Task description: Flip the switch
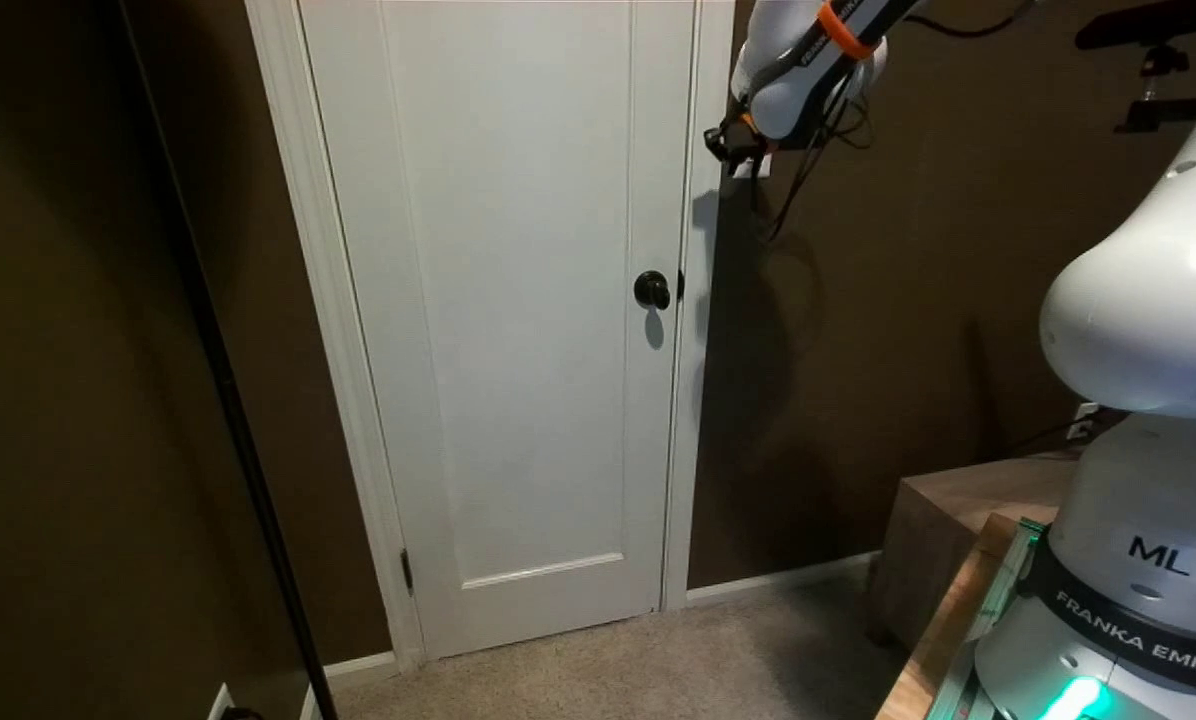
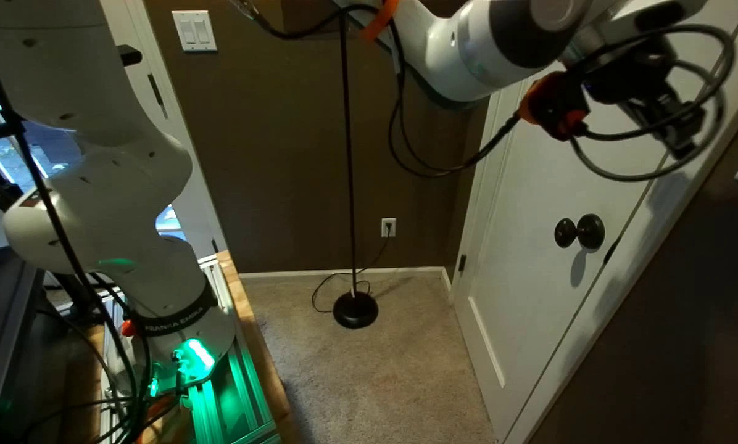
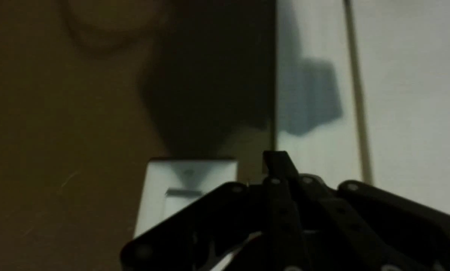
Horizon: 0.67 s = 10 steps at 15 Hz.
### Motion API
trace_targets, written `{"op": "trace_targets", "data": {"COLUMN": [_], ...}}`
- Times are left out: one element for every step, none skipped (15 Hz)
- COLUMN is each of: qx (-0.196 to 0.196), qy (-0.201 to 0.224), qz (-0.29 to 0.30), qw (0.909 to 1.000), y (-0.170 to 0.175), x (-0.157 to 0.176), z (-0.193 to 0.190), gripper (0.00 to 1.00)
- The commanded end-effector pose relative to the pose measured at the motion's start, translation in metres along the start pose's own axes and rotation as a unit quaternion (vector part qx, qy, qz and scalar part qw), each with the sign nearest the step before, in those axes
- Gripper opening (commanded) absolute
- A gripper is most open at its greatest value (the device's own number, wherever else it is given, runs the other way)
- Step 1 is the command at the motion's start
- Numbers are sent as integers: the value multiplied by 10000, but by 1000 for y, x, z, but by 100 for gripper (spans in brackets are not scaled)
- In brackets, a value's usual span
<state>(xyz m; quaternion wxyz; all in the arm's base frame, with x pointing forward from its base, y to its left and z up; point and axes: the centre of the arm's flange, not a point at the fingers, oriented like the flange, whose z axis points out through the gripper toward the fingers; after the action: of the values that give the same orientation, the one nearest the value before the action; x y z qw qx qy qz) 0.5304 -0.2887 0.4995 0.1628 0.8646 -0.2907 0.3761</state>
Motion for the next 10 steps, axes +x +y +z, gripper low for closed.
{"op": "trace_targets", "data": {"qx": [296,292,274,269,276,264,219,215,187,184], "qy": [-969,-1263,-1562,-1874,-2177,-2469,-2752,-3030,-3313,-3605], "qz": [-96,-142,-213,-278,-360,-446,-530,-628,-707,-777], "qw": [9948,9915,9871,9815,9750,9676,9597,9507,9407,9293], "y": [-5,-10,-11,-8,0,11,24,38,48,56], "x": [0,-3,-8,-9,-12,-15,-19,-22,-25,-30], "z": [-63,-69,-71,-76,-79,-82,-85,-88,-92,-97], "gripper": [0,0,0,0,26,27,32,40,46,54]}}
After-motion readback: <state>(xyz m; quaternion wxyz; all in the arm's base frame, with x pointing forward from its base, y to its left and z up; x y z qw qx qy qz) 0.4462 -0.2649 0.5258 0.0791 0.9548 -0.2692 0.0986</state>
